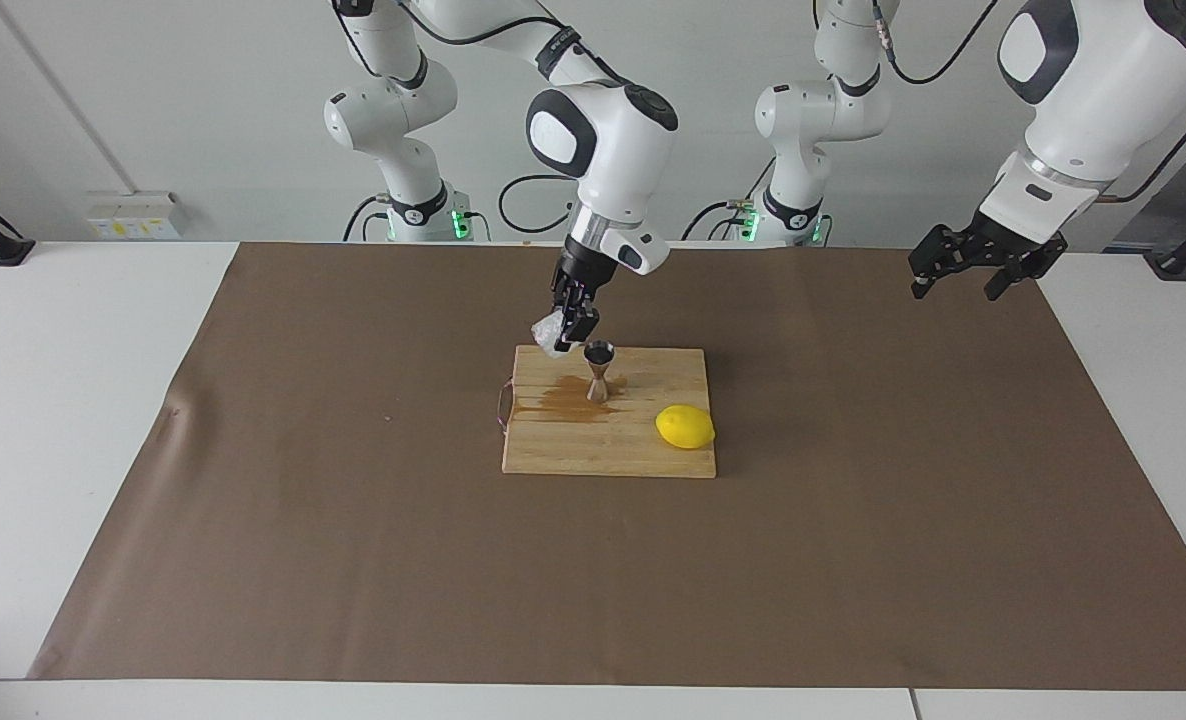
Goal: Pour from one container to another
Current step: 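Tilt the white cup over the metal cup with the right gripper, then carry the white cup back to its starting spot with the right gripper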
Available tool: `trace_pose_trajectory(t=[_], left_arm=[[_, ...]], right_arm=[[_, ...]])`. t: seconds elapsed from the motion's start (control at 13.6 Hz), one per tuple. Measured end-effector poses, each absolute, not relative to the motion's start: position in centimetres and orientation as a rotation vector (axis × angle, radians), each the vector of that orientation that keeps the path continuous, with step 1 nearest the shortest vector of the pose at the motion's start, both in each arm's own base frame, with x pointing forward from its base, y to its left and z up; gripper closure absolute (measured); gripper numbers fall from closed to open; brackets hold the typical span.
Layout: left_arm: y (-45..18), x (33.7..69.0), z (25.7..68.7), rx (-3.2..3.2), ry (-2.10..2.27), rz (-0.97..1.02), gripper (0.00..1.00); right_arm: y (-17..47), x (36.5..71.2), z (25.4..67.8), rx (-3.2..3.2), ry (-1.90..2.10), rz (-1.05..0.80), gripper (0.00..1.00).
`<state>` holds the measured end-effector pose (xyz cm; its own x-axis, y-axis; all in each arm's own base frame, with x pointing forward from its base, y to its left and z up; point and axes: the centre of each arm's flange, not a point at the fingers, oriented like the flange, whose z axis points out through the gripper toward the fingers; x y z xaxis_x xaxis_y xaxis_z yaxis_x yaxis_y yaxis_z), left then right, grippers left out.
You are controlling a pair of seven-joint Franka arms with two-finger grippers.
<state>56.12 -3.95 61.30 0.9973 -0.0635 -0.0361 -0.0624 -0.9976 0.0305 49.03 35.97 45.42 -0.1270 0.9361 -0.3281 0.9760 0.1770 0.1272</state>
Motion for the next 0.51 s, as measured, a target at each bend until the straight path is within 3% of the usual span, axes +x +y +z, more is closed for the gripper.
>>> trace_pose_trajectory(t=[0.51], left_arm=[[-4.0,56.2,61.2,3.110,-0.108,-0.060,0.00]], right_arm=[[26.3,54.6,42.2,1.972,2.287,-0.089,0.48]])
